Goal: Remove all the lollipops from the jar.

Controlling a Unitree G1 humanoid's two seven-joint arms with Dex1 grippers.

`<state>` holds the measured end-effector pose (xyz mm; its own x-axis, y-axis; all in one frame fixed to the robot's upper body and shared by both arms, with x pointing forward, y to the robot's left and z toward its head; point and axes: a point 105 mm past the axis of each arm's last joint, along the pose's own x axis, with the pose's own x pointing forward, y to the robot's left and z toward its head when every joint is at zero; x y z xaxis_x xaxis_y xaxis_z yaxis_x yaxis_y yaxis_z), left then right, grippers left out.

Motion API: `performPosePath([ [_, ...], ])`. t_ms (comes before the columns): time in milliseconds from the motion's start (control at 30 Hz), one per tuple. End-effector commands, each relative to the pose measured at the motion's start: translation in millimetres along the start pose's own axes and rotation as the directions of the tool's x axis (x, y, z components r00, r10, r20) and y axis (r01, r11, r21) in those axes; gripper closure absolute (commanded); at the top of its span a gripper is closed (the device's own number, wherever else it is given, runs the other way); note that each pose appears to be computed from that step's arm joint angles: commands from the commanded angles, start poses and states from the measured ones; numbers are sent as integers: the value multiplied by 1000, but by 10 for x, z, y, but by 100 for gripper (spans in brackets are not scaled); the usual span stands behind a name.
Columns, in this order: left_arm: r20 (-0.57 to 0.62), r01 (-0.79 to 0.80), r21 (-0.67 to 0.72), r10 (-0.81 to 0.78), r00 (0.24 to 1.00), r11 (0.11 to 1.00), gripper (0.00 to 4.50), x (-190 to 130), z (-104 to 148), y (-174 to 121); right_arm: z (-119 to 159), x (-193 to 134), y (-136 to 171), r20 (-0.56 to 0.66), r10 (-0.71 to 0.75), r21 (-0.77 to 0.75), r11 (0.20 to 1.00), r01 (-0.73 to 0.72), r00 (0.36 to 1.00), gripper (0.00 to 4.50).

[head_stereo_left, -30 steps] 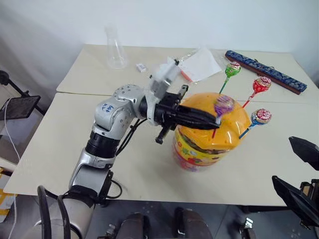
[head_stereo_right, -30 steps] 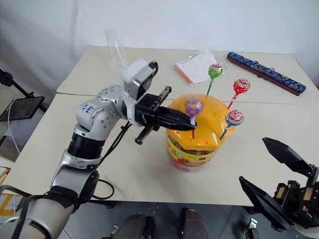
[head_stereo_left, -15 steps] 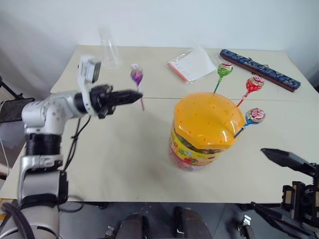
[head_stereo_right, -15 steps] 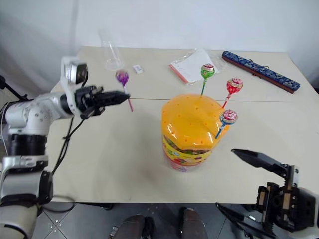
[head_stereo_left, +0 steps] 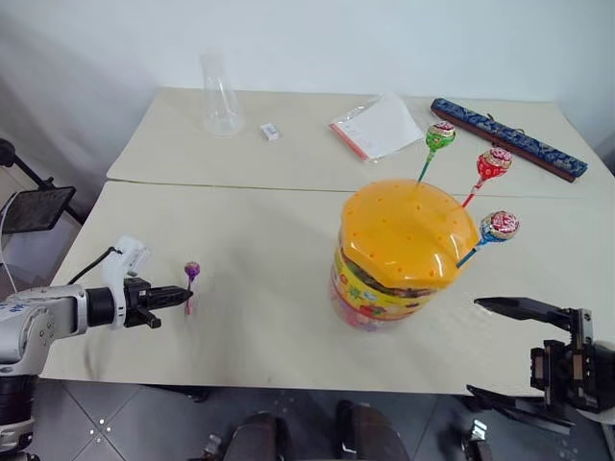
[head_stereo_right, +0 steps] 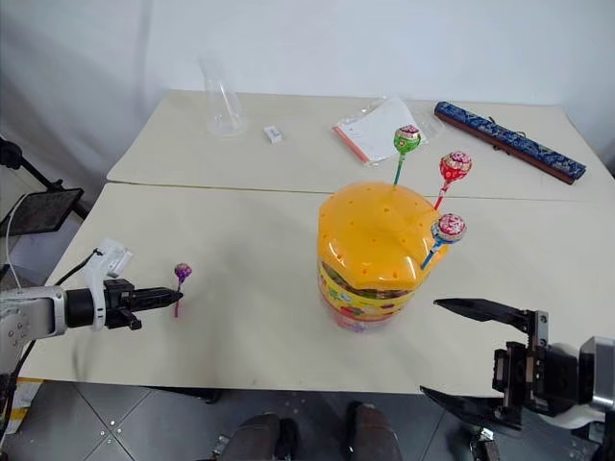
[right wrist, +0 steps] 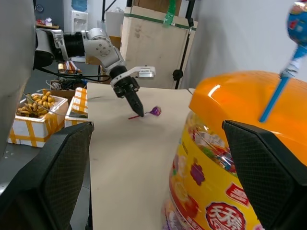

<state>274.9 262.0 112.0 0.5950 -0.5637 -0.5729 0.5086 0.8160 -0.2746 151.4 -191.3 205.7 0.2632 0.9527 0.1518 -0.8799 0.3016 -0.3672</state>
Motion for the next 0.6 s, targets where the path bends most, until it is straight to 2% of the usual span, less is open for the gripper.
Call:
performPosePath([
  [33,-38,-60,16,60,997,998,443,-42,-85,90,21,-39,-6,-9,0,-4,1000,0,1000,0],
  [133,-23,-82,16,83,996,996,443,-72,-67,147,28,-67,-26,-3,-24,8,1000,24,1000,0],
  [167,-19,-59,16,59,998,998,424,-92,-55,122,34,-91,-47,-5,-47,15,999,47,999,0],
  [333,-30,-40,90,43,999,995,289,-336,-28,298,-6,-260,-250,-48,-243,37,969,245,969,0],
  [400,45,-53,146,47,998,988,230,-420,142,362,41,-310,-358,-12,-309,7,951,309,951,0],
  [467,124,37,260,-72,990,965,168,-503,334,217,80,-340,-437,9,-357,-13,934,357,934,0],
  [533,192,47,386,-130,973,921,107,-577,522,127,112,-352,-483,19,-388,-21,921,388,922,0],
  [600,293,73,414,-209,933,907,47,-628,735,-1,144,-322,-487,19,-387,-4,922,387,922,0],
])
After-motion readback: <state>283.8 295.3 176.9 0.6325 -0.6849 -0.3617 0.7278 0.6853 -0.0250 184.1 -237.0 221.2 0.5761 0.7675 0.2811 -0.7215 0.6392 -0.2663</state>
